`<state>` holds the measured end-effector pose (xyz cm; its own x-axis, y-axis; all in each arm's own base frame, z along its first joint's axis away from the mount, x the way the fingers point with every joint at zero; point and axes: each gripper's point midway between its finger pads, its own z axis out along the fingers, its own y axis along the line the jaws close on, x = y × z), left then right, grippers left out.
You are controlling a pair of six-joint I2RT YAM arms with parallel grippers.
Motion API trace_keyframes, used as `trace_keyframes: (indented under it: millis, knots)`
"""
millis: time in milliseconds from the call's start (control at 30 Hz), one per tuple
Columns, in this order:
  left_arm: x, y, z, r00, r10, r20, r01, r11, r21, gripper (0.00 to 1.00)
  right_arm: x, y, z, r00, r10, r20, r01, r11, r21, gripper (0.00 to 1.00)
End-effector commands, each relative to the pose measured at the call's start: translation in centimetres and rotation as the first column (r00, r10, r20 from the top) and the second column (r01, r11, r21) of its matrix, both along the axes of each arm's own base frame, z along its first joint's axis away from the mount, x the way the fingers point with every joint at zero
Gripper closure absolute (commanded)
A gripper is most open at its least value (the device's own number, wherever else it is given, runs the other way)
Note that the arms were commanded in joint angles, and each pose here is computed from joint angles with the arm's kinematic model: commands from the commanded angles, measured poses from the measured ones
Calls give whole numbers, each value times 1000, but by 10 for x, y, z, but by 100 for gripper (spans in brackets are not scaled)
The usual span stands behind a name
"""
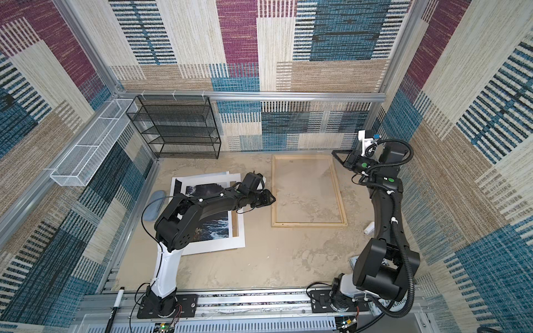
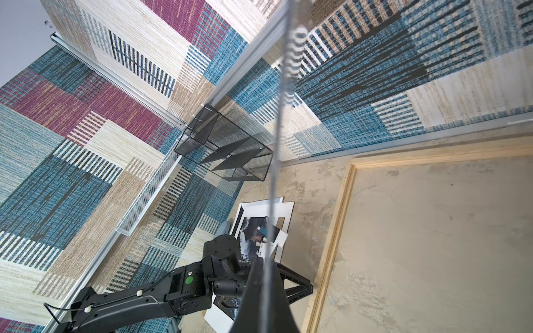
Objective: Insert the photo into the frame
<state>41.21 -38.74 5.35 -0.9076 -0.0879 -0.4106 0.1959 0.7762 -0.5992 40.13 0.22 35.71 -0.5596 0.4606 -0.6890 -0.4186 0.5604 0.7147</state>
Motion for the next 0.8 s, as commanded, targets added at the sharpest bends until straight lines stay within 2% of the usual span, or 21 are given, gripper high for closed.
trace_keyframes:
  millis: [0, 200, 400, 500, 767]
  knots:
    - [6, -4, -4, 999, 15, 36, -16, 999, 35, 63, -6, 2, 9, 998, 21, 51, -20, 1000, -16, 100]
    - [6, 5, -19, 999, 44, 18, -46, 992, 114, 71, -11, 2, 6, 999, 16, 47, -15, 1000, -14, 100]
    - [6, 7, -23, 999, 35, 17, -37, 991, 131, 72, -14, 2, 5, 999, 19, 48, -18, 1000, -11, 100]
    - [5, 10, -23, 999, 38, 21, -41, 988, 151, 76, -15, 3, 3, 999, 20, 45, -20, 1000, -6, 100]
    - [-9, 47, -22, 993, 112, 26, -115, 963, 243, 79, -23, 7, -14, 999, 28, 21, -28, 999, 18, 100]
